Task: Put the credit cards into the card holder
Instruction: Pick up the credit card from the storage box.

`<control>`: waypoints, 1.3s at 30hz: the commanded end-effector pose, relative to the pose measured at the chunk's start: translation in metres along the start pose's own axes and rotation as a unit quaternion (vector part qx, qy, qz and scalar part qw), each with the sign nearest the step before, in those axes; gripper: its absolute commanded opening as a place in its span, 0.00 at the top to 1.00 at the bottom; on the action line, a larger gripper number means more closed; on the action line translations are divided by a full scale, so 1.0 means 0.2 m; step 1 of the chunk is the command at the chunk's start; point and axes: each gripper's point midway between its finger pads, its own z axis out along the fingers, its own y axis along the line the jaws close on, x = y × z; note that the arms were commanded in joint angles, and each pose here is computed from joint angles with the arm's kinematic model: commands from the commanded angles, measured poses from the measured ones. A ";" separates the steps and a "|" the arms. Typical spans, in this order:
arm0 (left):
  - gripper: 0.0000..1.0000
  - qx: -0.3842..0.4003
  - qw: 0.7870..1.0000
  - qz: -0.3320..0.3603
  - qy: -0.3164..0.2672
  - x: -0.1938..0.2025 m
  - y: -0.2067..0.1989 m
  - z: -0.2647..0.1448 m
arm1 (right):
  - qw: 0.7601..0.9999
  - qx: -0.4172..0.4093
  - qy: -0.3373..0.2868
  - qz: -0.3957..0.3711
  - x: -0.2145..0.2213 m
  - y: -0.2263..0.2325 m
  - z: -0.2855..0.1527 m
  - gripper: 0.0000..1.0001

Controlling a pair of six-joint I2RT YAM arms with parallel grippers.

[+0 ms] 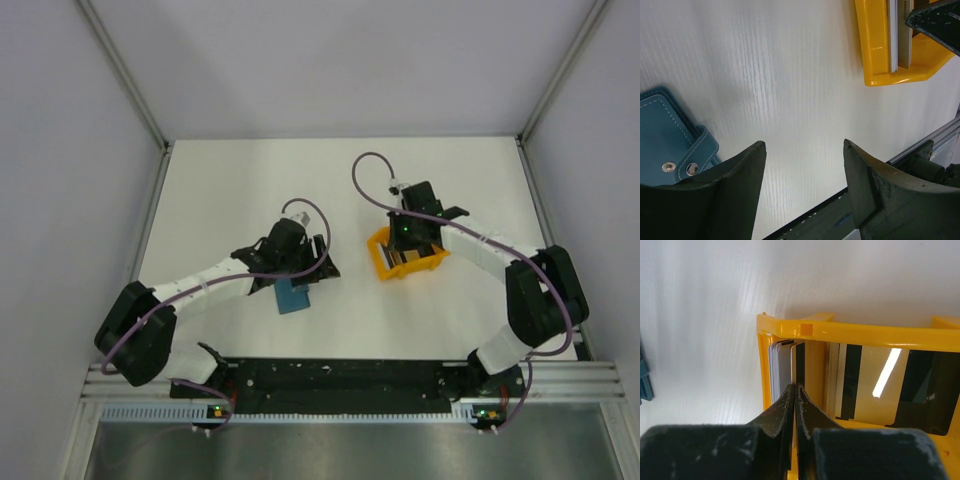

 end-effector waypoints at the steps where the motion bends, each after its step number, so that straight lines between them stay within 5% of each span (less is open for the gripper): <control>1: 0.33 0.026 1.000 0.003 -0.013 -0.05 -0.08 -0.01 | 0.998 -0.038 -0.041 0.010 -0.13 0.06 -0.11 1.00; 20: 0.33 0.033 0.999 0.006 -0.007 -0.04 -0.09 0.00 | 0.993 -0.111 0.013 0.041 -0.04 0.15 -0.05 1.00; 34: 0.33 0.034 0.999 0.004 -0.005 -0.03 -0.09 0.01 | 0.994 -0.098 0.026 0.028 -0.01 0.11 0.00 0.61; 39: 0.33 0.038 0.999 0.005 -0.003 -0.04 -0.10 0.01 | 0.992 -0.112 0.046 0.030 0.03 0.13 0.05 0.61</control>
